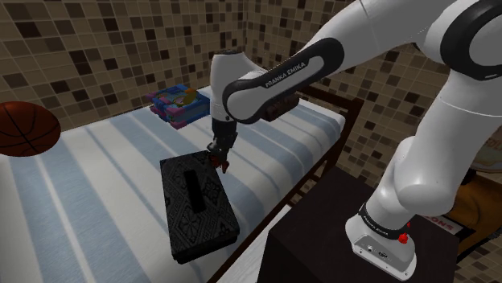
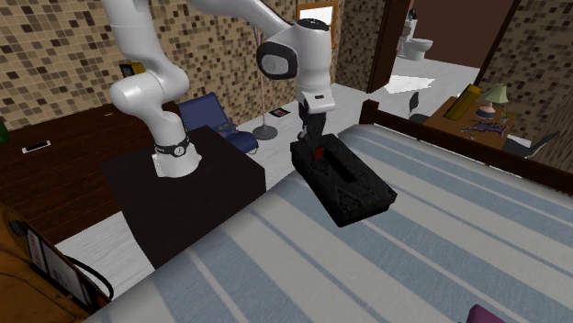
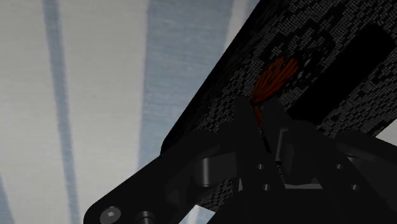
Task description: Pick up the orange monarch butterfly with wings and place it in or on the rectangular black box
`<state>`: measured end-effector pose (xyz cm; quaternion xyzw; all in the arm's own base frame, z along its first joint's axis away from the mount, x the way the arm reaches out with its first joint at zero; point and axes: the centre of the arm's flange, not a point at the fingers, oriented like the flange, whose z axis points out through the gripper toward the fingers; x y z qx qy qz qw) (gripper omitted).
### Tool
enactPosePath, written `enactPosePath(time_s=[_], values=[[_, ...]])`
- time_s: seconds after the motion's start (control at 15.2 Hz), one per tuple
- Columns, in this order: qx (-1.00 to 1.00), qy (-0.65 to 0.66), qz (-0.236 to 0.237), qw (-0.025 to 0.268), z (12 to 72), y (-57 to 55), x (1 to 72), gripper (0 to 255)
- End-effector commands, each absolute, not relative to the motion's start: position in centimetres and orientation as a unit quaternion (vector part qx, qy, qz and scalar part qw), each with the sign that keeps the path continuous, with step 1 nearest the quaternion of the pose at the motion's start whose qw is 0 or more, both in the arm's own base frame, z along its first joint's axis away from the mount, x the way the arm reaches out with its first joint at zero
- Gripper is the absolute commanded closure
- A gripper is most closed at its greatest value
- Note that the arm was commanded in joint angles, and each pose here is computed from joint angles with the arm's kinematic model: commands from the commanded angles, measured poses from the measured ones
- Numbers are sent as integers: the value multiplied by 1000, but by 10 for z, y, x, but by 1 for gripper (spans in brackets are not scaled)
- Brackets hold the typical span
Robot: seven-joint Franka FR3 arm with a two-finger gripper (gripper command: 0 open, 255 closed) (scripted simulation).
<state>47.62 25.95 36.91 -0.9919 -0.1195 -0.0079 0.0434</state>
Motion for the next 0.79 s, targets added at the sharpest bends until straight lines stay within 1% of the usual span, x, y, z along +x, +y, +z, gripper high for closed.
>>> enactPosePath(time_s=[0.0, 0.4, 0.73], values=[[-992, -119, -8, 44, 369, 286, 483, 255], [-992, -119, -8, 44, 369, 367, 504, 255], [-992, -119, -8, 44, 343, 367, 504, 255]])
